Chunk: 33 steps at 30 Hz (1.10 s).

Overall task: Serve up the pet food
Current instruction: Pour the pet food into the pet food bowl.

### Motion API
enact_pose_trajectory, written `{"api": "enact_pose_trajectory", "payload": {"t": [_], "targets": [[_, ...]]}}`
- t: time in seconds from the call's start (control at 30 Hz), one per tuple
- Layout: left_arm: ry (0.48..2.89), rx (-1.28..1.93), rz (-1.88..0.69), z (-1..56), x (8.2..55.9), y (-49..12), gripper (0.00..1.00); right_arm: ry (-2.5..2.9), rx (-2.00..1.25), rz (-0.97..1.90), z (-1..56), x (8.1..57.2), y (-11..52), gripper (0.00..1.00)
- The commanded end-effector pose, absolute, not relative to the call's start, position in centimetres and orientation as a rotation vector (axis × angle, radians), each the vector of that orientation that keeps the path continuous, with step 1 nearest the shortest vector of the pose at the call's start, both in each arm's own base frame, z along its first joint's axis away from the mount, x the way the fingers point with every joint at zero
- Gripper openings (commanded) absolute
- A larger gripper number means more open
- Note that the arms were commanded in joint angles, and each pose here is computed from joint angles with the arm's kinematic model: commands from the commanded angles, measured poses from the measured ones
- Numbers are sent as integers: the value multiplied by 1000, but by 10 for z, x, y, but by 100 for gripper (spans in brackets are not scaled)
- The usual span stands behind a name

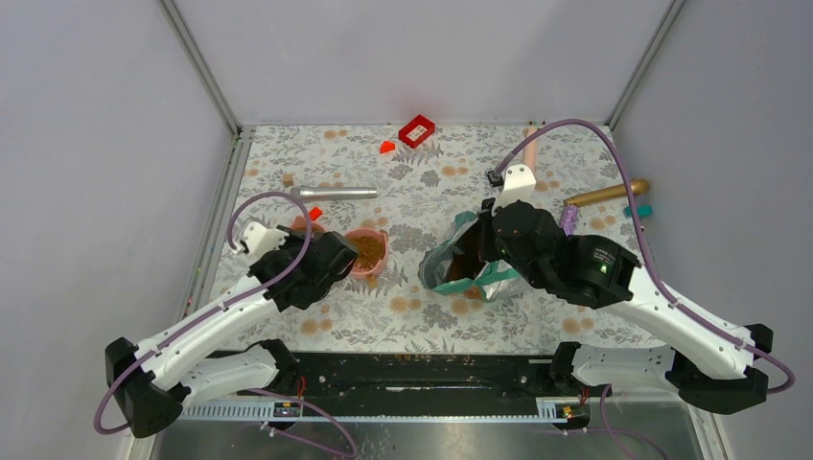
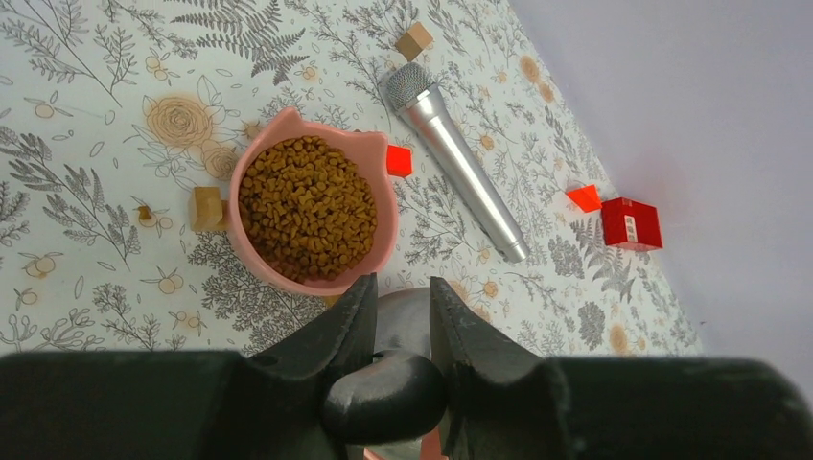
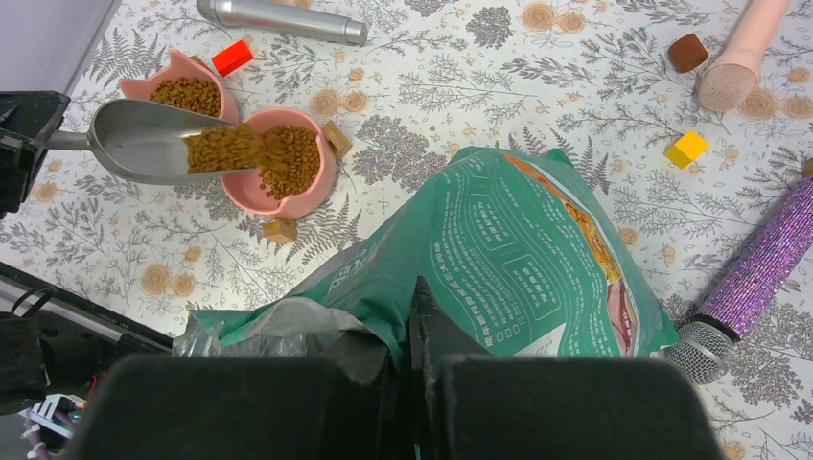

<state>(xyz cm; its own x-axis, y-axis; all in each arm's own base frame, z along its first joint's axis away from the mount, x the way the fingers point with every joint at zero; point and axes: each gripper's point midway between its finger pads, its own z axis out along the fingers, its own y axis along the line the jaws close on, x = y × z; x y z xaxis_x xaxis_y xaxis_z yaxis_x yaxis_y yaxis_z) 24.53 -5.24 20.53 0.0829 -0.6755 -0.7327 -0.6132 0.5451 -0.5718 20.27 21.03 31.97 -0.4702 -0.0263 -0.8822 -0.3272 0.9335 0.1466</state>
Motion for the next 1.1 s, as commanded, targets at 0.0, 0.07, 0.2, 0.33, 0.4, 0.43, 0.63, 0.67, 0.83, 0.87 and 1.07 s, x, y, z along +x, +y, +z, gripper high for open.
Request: {"api": "enact_pose_trajectory", "payload": {"t": [0.0, 0.07, 0.2, 0.33, 0.4, 0.43, 0.63, 0.67, 0.83, 0.87, 1.07], "targets": [[1579, -1089, -80, 228, 253, -57, 0, 1900, -134, 461, 364, 211, 210, 0], [1600, -1060, -58, 228, 253, -57, 0, 1903, -138, 455, 363, 210, 209, 0], [1617, -1028, -33, 231, 253, -57, 0, 1902, -142, 442, 361, 211, 207, 0], [1630, -1004, -20, 235, 255, -59, 0, 1902, -147, 438, 361, 211, 207, 0], [1635, -995, -12, 235, 256, -60, 0, 1900, -147, 429, 361, 211, 205, 0], [1643, -984, -8, 236, 258, -62, 0, 1901, -146, 428, 360, 211, 205, 0], [1688, -915, 4, 248, 264, -73, 0, 1912, -164, 426, 356, 211, 208, 0], [1701, -904, -5, 251, 264, -74, 0, 1915, -167, 426, 356, 210, 207, 0], [1722, -916, -155, 273, 251, -76, 0, 1916, -173, 425, 357, 210, 208, 0], [1711, -932, -208, 278, 248, -75, 0, 1916, -176, 430, 357, 209, 208, 0], [1577, -926, -619, 328, 225, -77, 0, 1903, -166, 416, 363, 212, 206, 0]]}}
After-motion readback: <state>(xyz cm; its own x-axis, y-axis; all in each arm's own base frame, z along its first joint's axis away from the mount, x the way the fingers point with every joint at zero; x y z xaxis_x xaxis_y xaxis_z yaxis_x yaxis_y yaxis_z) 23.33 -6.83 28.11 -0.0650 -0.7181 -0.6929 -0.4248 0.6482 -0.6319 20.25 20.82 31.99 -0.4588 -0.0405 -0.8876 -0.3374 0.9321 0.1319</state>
